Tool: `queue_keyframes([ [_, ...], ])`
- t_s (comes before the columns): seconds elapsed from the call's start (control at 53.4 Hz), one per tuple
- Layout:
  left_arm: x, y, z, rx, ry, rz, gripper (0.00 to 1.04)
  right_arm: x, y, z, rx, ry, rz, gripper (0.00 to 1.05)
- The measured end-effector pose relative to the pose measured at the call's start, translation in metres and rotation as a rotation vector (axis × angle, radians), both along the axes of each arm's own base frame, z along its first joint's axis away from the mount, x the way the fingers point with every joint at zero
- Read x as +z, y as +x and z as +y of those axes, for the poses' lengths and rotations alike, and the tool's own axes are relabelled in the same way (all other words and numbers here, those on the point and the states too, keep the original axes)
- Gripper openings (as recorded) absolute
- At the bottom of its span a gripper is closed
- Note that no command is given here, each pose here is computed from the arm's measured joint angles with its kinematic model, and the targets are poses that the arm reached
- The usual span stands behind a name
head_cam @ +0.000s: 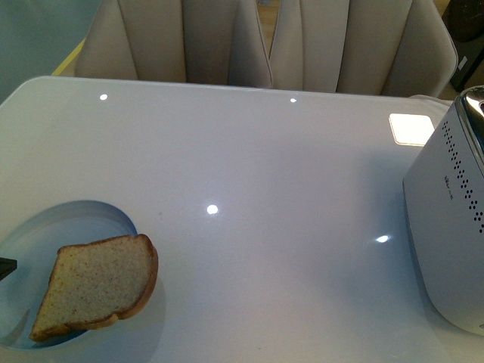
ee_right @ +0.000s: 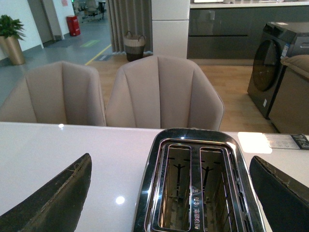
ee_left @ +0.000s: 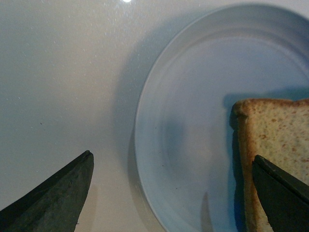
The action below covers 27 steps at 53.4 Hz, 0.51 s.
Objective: Left arm holds plate, right arm toasts bread
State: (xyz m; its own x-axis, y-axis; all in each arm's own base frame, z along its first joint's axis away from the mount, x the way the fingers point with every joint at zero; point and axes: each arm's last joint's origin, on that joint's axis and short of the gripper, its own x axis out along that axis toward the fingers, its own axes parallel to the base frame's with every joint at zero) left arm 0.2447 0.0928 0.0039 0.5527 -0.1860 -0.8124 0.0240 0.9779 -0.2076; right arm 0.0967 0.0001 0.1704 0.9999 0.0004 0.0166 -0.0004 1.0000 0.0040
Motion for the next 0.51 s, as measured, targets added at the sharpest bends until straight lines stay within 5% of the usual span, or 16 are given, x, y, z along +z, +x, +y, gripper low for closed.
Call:
queue_keyframes([
  [0.318,-0.024,0.007,-0.008,-0.012,-0.008,0.070,0.97,0.000,0.000,0.000,0.000,0.000,0.000,0.96],
  [0.506,-0.030,0.009,-0.013,-0.005,-0.034,0.111,0.72,0.000,0.000,0.000,0.000,0.000,0.000,0.96],
])
